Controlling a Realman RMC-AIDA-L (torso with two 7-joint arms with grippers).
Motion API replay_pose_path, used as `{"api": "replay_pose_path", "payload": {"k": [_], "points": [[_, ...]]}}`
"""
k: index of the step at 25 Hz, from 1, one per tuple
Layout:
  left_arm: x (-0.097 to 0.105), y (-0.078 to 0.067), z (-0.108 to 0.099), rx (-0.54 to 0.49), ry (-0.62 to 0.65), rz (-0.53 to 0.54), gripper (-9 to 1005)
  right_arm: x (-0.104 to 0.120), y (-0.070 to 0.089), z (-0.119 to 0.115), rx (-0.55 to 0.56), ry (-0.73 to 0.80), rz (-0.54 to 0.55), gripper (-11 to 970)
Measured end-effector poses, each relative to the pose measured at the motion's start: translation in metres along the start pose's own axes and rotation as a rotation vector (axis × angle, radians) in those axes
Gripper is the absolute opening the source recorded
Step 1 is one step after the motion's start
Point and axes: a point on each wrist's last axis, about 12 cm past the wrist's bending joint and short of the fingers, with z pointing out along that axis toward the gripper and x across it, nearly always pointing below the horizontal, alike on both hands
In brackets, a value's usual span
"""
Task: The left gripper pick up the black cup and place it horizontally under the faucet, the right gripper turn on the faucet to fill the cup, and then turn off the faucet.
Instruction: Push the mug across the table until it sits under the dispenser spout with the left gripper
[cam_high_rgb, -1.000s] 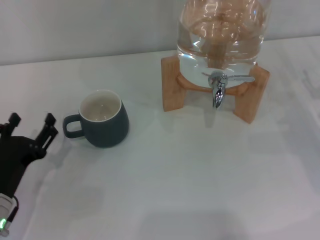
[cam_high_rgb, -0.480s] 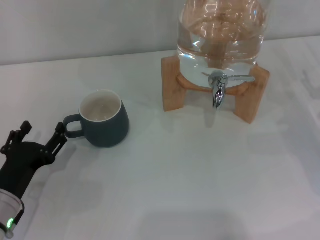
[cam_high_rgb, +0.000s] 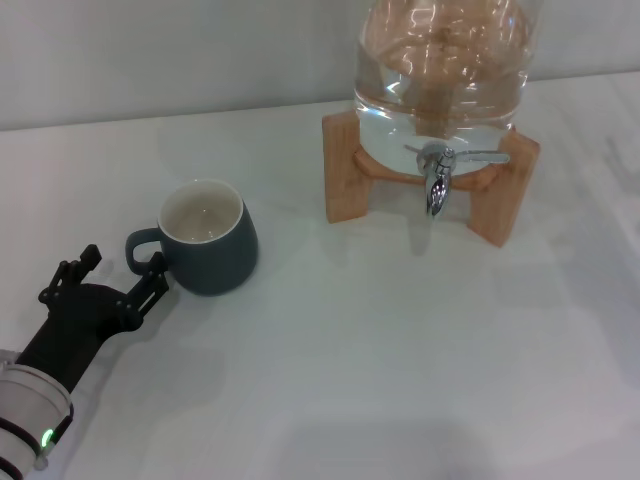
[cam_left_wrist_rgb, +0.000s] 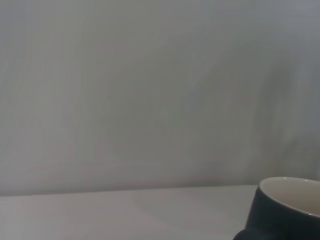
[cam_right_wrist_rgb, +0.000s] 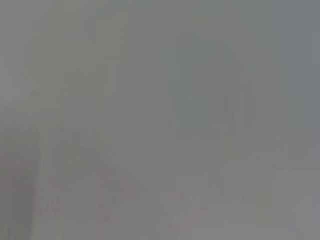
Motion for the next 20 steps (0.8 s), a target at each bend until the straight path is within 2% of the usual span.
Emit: {"api": "replay_pose_path", "payload": {"k": [10,16,20], "points": [[-0.003,0.007,0.009,-0.021,0.025,0.014,876,-0.002,0.001,0.003,0.002,-0.008,0.005,824],[-0.015,0.007,0.026,-0.005,0.026,0.042,876,-0.003,0.001,0.003,0.008,-0.015,0.009,824],[-0.015,0.007,0.033,-0.002,0.058,0.056,875,-0.003,0.001,0.003,0.008,-0.017,0.009,824]]}}
